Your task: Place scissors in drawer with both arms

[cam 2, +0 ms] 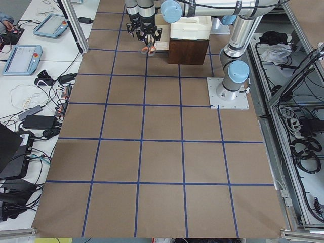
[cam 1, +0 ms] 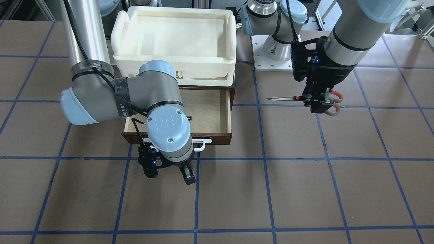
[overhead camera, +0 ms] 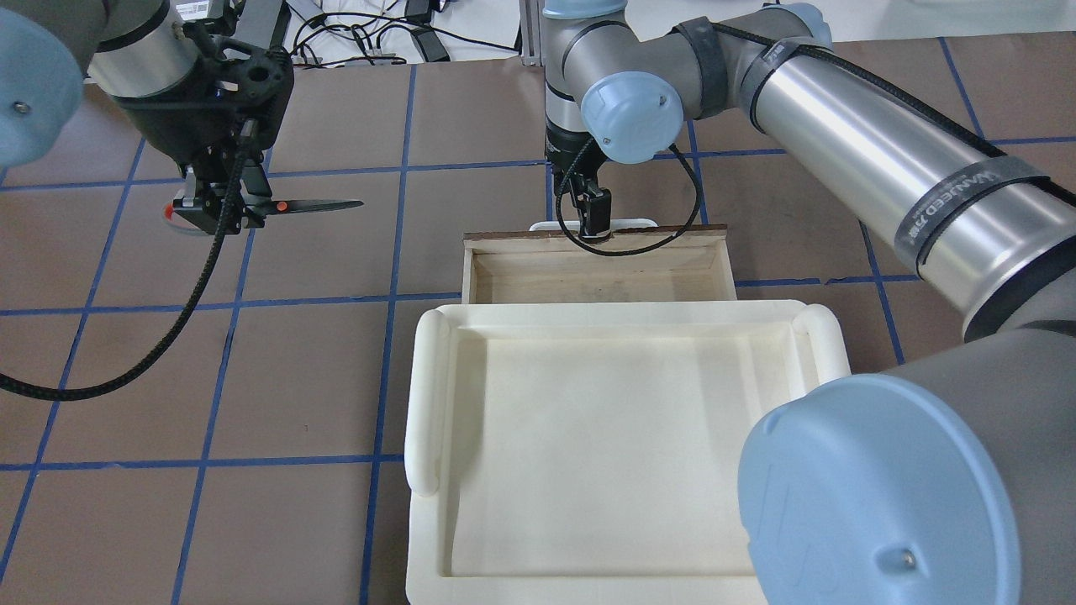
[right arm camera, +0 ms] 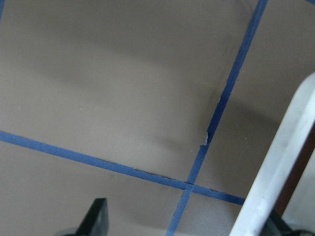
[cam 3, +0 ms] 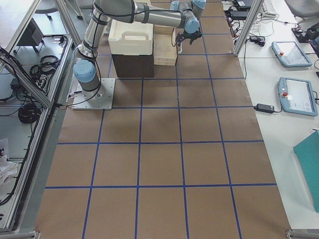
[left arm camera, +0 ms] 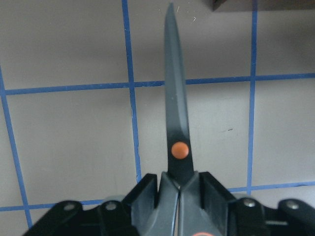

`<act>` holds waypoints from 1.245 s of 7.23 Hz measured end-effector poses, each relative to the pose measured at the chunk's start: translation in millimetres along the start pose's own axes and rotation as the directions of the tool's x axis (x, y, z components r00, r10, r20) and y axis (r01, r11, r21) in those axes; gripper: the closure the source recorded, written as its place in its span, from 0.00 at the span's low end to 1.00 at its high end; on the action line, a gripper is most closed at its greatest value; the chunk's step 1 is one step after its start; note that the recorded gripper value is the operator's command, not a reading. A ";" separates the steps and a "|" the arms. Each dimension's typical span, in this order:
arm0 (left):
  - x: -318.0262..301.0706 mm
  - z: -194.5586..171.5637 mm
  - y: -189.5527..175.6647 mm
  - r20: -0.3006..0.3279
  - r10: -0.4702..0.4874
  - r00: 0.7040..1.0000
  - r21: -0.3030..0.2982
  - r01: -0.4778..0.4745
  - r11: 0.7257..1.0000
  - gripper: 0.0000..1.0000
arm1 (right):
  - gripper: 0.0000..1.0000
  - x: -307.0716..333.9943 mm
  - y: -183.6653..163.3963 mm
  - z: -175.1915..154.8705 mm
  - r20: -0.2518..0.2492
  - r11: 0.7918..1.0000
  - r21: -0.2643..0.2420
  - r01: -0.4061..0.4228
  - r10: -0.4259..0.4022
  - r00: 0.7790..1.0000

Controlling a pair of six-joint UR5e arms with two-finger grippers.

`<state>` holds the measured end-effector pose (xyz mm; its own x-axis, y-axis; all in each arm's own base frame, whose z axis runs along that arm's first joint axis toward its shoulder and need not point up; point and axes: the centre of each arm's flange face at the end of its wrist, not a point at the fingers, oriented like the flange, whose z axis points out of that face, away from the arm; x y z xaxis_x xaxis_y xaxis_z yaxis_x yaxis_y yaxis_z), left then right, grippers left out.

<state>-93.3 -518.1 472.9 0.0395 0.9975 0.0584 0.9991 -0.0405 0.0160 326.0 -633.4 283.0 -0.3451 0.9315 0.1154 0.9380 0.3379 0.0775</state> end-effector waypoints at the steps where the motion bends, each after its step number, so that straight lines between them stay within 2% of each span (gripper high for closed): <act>1: 0.2 0.1 -0.3 -0.001 0.000 1.000 0.000 0.000 1.000 0.94 | 0.00 -1.1 -1.9 -0.8 0.002 1.000 -0.001 -0.002 0.002 1.000; 9: 0.0 0.6 -0.9 -0.003 -0.002 1.000 0.001 0.002 1.000 0.94 | 0.00 -10.3 -15.6 -2.2 0.010 1.000 0.002 0.007 -0.007 1.000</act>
<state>-94.1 -518.0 472.3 0.0379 0.9974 0.0610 0.9991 -0.0389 0.0154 314.9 -648.6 282.7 -0.3517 0.9302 0.1047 0.9355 0.3452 0.0759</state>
